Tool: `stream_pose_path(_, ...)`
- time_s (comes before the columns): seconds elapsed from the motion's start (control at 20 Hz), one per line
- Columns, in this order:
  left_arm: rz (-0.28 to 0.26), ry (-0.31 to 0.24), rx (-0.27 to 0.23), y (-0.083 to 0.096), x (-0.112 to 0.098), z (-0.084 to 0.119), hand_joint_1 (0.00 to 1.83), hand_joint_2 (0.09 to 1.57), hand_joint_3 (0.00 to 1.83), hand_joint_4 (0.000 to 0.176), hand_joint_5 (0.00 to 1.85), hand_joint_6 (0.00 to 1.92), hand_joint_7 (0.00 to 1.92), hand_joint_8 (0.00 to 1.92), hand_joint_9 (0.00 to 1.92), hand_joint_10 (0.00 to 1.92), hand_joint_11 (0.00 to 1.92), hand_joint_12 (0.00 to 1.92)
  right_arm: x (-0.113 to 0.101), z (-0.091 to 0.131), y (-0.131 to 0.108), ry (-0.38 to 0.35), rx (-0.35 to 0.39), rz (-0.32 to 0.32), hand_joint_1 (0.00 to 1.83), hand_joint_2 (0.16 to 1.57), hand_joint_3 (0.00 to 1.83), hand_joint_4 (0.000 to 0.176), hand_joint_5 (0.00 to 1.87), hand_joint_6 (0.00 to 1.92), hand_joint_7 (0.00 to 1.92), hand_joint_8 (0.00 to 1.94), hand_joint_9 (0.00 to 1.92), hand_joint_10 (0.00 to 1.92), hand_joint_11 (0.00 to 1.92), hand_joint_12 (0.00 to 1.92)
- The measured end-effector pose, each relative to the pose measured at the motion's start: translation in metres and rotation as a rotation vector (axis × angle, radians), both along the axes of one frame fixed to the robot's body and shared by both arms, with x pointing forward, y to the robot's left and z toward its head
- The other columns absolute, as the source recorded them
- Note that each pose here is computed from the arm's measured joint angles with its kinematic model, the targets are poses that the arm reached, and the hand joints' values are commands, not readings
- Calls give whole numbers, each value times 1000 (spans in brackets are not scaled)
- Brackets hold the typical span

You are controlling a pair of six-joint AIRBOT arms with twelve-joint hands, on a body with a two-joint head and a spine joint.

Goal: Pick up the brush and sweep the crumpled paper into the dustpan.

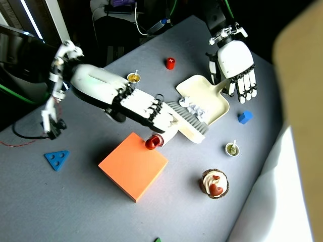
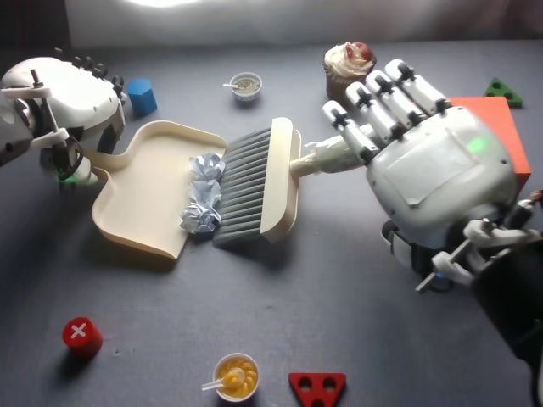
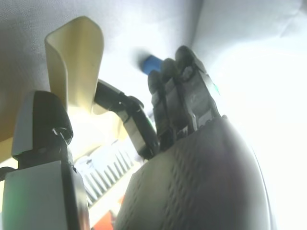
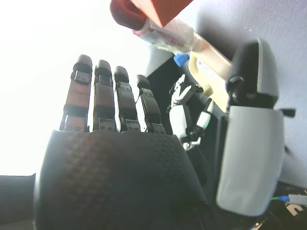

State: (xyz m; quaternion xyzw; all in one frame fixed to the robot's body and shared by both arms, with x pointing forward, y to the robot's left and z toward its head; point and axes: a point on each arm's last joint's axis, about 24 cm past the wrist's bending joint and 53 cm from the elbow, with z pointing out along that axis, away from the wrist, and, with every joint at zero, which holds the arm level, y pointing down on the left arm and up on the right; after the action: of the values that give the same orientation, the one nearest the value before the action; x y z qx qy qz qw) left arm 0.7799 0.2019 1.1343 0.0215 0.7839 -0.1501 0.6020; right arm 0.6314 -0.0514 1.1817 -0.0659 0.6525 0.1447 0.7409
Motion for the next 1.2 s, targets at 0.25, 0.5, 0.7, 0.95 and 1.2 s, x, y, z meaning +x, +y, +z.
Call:
stream_pose_path(0.25,16,-25,11,10,10,11,1073,1115,0,29,988,968,353,3,268,1,278,12,9,-4,3,31,126,4,1064,919,0,0,40,8,35,9,95,11,141,20)
stream_pose_path(0.5,3,-22,19,8,10,12,1090,1106,0,0,1008,935,358,3,290,6,276,10,13,-1,13,8,153,7,1093,936,2,0,26,0,26,2,77,0,111,5)
stream_pose_path(0.7,2,-36,29,10,14,19,1090,1108,0,0,1004,942,367,3,295,3,304,20,23,-5,15,-9,158,-22,1100,928,0,0,34,6,34,7,87,8,122,9)
stream_pose_path(0.95,-1,-29,30,10,14,17,1091,1116,2,0,986,970,386,0,324,1,332,29,32,-5,15,-53,165,-60,1104,944,4,0,52,6,52,7,97,5,108,2)
stream_pose_path(1.2,-7,-33,20,7,14,22,1090,1118,0,0,981,979,354,0,280,0,320,22,37,-5,31,-71,172,-51,1127,961,5,0,49,1,45,0,84,1,107,2)
